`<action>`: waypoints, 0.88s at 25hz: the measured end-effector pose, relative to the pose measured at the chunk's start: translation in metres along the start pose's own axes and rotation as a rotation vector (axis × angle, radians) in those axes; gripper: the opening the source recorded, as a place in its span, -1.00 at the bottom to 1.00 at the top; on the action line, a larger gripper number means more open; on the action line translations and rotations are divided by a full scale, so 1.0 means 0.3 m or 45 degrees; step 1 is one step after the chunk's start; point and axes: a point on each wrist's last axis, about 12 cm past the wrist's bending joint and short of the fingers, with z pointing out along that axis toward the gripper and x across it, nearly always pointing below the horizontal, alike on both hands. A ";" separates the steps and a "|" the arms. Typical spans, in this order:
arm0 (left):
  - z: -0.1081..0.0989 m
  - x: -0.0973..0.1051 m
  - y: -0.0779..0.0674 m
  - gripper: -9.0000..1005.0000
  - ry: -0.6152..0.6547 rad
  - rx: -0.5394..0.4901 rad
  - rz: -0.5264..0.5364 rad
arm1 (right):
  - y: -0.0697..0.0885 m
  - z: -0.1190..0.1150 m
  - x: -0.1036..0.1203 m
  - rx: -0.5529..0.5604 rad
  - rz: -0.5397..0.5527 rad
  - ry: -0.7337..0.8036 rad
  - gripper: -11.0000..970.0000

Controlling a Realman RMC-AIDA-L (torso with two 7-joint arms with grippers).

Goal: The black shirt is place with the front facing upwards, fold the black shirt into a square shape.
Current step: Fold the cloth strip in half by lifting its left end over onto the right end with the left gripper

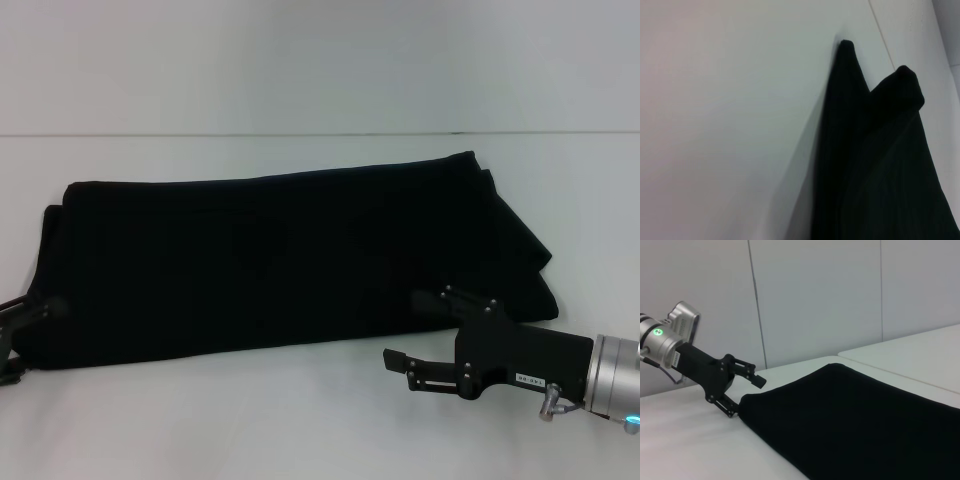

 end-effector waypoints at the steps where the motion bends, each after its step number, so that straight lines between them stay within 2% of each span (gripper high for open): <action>1: 0.005 -0.002 -0.005 0.76 0.002 -0.001 0.006 | 0.000 0.000 0.000 0.000 0.000 -0.001 0.90; 9: 0.026 -0.021 -0.040 0.66 0.037 -0.005 0.064 | 0.000 0.000 -0.001 0.003 0.003 -0.007 0.90; 15: 0.036 -0.021 -0.047 0.58 0.070 -0.035 0.106 | -0.001 0.000 -0.002 0.004 0.006 -0.010 0.90; 22: 0.035 -0.022 -0.054 0.08 0.067 -0.013 0.174 | -0.002 0.004 -0.006 0.003 0.008 -0.016 0.90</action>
